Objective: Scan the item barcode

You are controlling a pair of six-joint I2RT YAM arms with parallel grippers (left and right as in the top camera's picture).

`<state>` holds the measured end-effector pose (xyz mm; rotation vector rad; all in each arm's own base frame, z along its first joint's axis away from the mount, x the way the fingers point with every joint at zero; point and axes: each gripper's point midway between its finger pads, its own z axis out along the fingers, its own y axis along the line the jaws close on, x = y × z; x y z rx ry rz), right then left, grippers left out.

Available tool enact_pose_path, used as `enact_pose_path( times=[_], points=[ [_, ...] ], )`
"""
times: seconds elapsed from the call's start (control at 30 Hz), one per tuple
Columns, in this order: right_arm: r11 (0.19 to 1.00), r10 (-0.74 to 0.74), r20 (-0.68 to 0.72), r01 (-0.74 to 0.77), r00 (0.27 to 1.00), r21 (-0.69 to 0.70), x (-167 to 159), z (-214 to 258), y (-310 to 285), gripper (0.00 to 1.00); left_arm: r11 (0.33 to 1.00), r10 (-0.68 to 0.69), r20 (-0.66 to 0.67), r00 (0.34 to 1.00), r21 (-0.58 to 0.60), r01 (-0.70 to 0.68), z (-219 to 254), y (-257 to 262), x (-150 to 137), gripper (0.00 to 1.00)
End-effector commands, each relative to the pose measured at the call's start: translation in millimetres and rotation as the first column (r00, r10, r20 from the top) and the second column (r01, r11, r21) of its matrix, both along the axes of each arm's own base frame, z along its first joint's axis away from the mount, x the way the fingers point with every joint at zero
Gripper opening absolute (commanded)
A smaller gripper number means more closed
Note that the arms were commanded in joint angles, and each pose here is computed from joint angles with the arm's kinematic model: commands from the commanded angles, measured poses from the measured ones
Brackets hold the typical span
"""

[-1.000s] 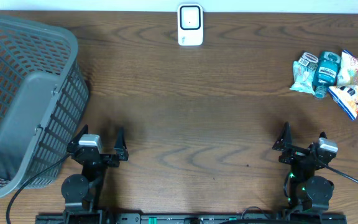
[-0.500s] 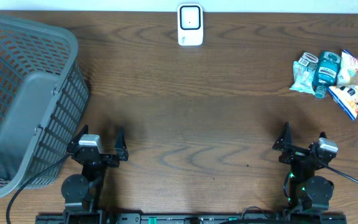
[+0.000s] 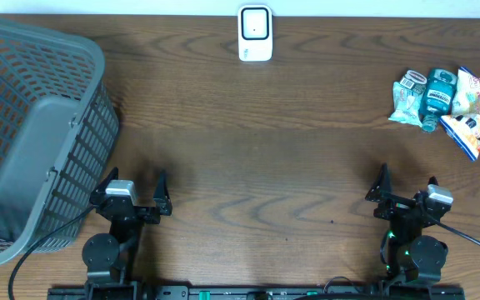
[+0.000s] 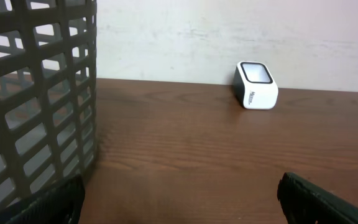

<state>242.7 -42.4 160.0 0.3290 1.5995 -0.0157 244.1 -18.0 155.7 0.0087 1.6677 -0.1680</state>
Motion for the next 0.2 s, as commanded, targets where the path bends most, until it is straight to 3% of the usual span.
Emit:
enact_pose_path(
  times=[0.0, 0.17],
  points=[
    [1.0, -0.008, 0.002, 0.008, 1.0, 0.004, -0.6, -0.1, -1.5, 0.99, 1.0, 0.002, -0.043, 0.999, 0.006, -0.001, -15.1, 0.2, -0.7, 0.98],
    [1.0, -0.008, 0.002, 0.008, 1.0, 0.004, -0.6, -0.1, -1.5, 0.99, 1.0, 0.002, -0.043, 0.999, 0.006, -0.001, -15.1, 0.2, -0.7, 0.98]
  ],
)
